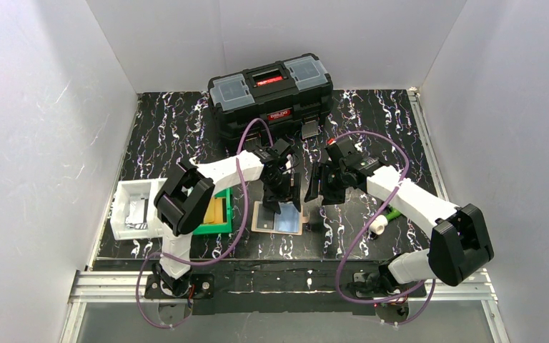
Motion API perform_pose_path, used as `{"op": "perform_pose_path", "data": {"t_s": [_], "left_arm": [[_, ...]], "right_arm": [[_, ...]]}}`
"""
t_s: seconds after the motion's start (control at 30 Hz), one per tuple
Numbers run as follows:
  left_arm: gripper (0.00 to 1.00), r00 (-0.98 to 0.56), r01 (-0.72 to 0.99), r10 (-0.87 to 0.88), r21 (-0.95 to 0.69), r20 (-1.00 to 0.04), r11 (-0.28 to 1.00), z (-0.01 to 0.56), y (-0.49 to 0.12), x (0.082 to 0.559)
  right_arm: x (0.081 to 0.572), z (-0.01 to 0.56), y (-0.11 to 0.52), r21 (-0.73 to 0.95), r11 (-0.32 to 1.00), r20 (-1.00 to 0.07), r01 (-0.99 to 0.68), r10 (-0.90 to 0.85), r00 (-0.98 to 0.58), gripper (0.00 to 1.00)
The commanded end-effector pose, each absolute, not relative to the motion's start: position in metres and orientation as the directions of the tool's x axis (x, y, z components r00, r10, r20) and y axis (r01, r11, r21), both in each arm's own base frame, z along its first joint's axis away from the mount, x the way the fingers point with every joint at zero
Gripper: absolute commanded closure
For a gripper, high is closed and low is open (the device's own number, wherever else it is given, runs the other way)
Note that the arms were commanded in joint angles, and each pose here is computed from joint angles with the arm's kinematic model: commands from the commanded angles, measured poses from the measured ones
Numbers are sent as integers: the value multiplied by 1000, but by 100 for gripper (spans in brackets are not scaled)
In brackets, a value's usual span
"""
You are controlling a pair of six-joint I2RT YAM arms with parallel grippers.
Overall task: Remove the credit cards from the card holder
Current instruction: Remove the credit card from the card holder.
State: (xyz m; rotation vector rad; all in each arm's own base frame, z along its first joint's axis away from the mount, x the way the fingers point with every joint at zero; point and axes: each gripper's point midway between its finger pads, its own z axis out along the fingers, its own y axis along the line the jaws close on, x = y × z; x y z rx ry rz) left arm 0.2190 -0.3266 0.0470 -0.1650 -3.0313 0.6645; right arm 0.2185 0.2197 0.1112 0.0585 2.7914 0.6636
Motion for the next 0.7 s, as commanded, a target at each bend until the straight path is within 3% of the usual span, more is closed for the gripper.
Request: {"op": "perform_pose_path", "data": {"t_s": [0.0,0.13,0.33,0.43,0.53,0.67], "left_arm": [[31,-989,149,127,-411,-82,899,84,-325,230],[30,-981,157,116,-290,-153,944,99,-294,243],[39,-986,110,83,-197,-143,974,88,-244,244],[48,-990,86,60,-212,-124,974,79,-231,239],[70,-993,83,61,-214,-106,973,70,-224,234],[84,-994,82,63,-220,-90,972,60,-220,231]], "right_arm": [[219,114,224,478,878,-248,-31,101,-963,34],[218,115,233,516,856,-225,-26,107,-968,34],[215,106,258,615,789,-138,11,122,-983,37],[215,106,276,655,756,-113,12,113,-987,41],[213,101,295,674,738,-88,7,89,-992,46],[210,92,314,692,722,-47,16,67,-997,50]]}}
